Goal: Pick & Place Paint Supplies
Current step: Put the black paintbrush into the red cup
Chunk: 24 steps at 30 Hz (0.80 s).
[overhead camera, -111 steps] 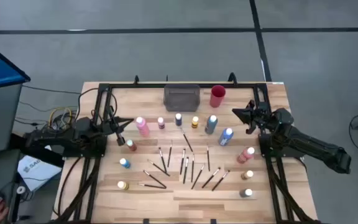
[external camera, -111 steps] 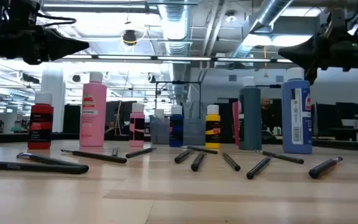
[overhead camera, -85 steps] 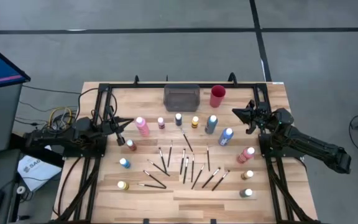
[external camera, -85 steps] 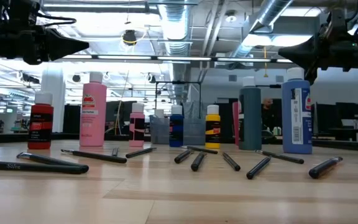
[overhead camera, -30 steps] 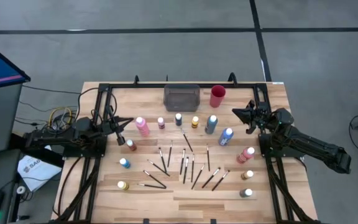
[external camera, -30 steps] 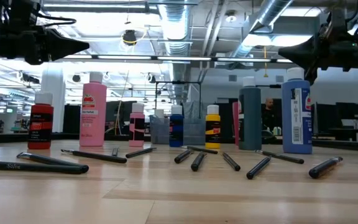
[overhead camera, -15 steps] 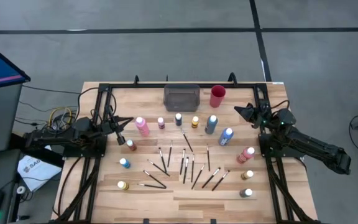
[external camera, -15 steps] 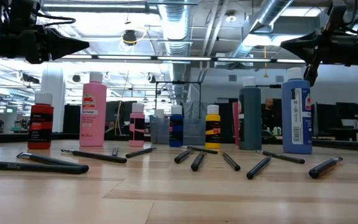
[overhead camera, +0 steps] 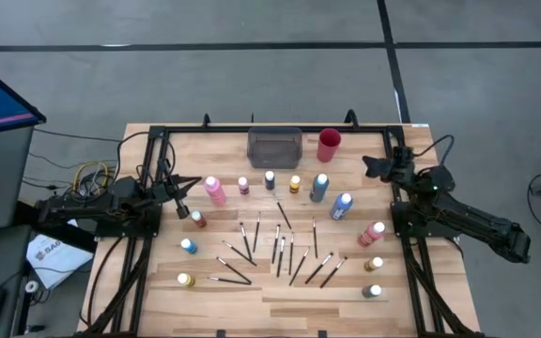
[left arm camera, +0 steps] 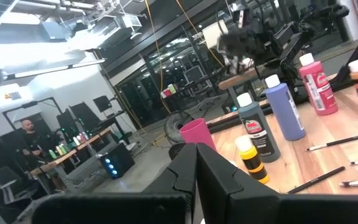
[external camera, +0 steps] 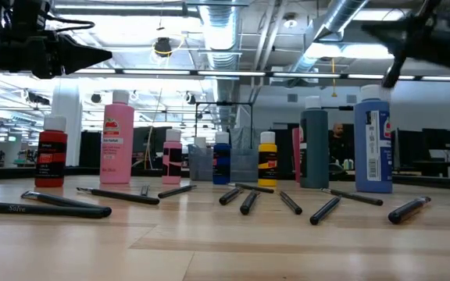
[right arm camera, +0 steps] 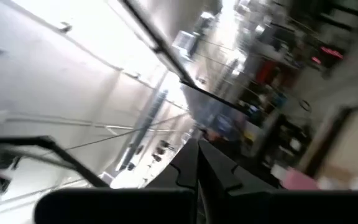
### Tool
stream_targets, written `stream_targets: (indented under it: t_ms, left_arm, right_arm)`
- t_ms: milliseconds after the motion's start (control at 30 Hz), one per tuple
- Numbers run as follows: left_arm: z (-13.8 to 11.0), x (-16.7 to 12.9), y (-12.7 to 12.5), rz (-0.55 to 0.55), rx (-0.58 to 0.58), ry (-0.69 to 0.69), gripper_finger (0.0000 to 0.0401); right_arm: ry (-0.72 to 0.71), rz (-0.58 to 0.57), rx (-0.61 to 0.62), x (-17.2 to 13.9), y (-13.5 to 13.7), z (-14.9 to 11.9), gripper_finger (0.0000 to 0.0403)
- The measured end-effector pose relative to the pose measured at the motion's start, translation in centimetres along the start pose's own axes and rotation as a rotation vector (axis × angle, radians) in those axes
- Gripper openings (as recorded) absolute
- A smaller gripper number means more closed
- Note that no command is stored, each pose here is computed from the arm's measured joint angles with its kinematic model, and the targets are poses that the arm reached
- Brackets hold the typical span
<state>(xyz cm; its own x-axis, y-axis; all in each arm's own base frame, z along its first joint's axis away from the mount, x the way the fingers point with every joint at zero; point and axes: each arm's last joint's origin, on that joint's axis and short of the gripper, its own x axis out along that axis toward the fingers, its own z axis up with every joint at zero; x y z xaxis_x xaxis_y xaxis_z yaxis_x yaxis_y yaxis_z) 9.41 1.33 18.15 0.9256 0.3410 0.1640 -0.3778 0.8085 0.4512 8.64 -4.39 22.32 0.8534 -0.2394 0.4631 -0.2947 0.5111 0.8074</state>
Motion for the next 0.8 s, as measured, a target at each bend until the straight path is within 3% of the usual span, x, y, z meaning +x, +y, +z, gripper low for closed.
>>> stream_targets:
  t_ms: [167, 233, 333, 633, 800]
  left_arm:
    - [0.0, 0.0, -0.1, -0.022, -0.169, -0.012, 0.0003]
    - [0.0, 0.0, -0.1, -0.022, -0.221, -0.012, 0.0003]
    - [0.1, 0.0, 0.0, -0.015, -0.228, -0.013, 0.0003]
    - [0.1, 0.0, 0.0, -0.014, -0.23, -0.015, 0.0003]
    - [0.2, 0.0, 0.0, -0.011, -0.232, -0.021, 0.0003]
  right_arm:
    - [-0.013, 0.118, -0.205, 1.4, 5.3, 1.6, 0.0]
    - [0.013, 0.102, -0.284, 2.3, 7.5, 2.3, 0.0]
    - [0.136, -0.033, -0.31, 3.9, 9.5, 2.9, 0.0]
    - [0.614, -0.554, 0.015, 7.6, 12.0, 1.8, 0.0]
    - [0.812, -0.682, 0.142, 10.3, 12.7, -0.8, 0.0]
